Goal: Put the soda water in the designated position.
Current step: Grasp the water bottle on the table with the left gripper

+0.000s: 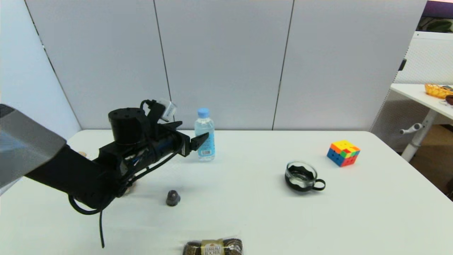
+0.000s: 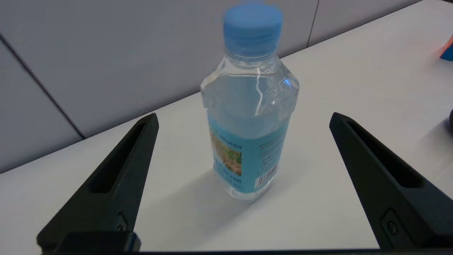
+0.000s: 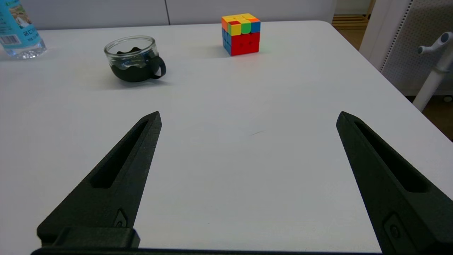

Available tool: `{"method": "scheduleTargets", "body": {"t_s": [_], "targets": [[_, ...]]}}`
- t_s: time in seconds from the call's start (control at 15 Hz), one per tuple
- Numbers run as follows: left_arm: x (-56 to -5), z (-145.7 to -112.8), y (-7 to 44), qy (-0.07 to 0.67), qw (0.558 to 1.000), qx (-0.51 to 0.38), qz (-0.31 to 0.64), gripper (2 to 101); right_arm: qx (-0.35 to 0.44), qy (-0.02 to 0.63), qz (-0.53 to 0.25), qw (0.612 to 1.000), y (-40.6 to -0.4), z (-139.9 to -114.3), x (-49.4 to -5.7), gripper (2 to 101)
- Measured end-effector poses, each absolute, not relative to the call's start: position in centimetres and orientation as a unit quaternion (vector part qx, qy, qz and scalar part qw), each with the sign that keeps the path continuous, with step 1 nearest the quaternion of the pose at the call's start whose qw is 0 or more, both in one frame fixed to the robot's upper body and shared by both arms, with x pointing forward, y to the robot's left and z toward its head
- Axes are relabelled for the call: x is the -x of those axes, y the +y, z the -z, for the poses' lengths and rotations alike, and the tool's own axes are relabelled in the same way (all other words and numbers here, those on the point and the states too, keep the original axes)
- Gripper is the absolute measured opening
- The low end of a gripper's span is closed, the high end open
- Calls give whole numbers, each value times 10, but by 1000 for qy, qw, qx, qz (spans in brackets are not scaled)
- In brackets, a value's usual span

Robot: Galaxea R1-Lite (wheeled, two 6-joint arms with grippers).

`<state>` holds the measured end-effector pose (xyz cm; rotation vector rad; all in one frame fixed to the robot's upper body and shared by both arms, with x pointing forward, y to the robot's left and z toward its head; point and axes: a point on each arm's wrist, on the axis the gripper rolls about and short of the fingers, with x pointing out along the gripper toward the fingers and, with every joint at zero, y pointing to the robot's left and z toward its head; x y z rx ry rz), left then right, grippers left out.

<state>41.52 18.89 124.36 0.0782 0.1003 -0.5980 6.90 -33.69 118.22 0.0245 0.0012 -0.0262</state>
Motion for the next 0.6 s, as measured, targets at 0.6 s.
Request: {"method": "scheduleTargets", "body": {"t_s": [0.6], "targets": [[-460,-1221,162,25,953,-29,302,978,-12,1,13,1000,-337,-1182,-69,980]]}}
